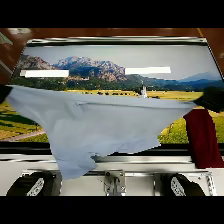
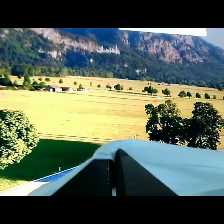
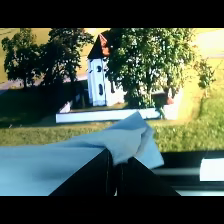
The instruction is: Fold the shirts.
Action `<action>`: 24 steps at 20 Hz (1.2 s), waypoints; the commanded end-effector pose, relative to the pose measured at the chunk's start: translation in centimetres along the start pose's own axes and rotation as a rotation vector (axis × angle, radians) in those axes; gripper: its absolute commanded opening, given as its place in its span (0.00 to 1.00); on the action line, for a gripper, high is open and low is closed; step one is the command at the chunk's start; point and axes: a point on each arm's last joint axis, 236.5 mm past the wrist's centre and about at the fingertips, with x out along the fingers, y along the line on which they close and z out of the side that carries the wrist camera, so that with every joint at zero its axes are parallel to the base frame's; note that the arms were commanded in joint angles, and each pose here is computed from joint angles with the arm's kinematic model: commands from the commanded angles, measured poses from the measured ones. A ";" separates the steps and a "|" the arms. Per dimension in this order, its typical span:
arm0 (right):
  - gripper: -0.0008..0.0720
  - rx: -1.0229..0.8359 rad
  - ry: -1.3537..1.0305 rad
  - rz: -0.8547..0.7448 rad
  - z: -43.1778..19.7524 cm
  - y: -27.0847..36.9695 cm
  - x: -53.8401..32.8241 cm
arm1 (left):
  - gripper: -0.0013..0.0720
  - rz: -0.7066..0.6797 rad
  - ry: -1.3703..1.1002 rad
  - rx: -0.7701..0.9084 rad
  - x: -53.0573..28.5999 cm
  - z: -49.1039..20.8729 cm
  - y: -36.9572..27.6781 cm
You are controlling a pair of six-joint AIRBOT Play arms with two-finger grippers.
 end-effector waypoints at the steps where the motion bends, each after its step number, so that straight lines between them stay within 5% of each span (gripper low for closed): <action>1: 0.10 -0.055 -0.079 0.059 5.0 1.3 9.8 | 0.06 -0.059 0.037 -0.026 9.2 0.0 0.4; 9: 0.10 -0.118 -0.560 0.091 17.1 7.4 22.3 | 0.06 0.013 -0.074 -0.099 23.1 2.3 5.0; 20: 0.10 -0.051 -0.303 0.046 10.9 4.4 33.5 | 0.06 0.055 0.402 -0.237 32.7 -13.1 7.5; 24: 0.10 -0.022 -0.217 0.054 9.1 4.5 33.4 | 0.06 0.122 0.556 -0.108 30.6 -15.6 9.2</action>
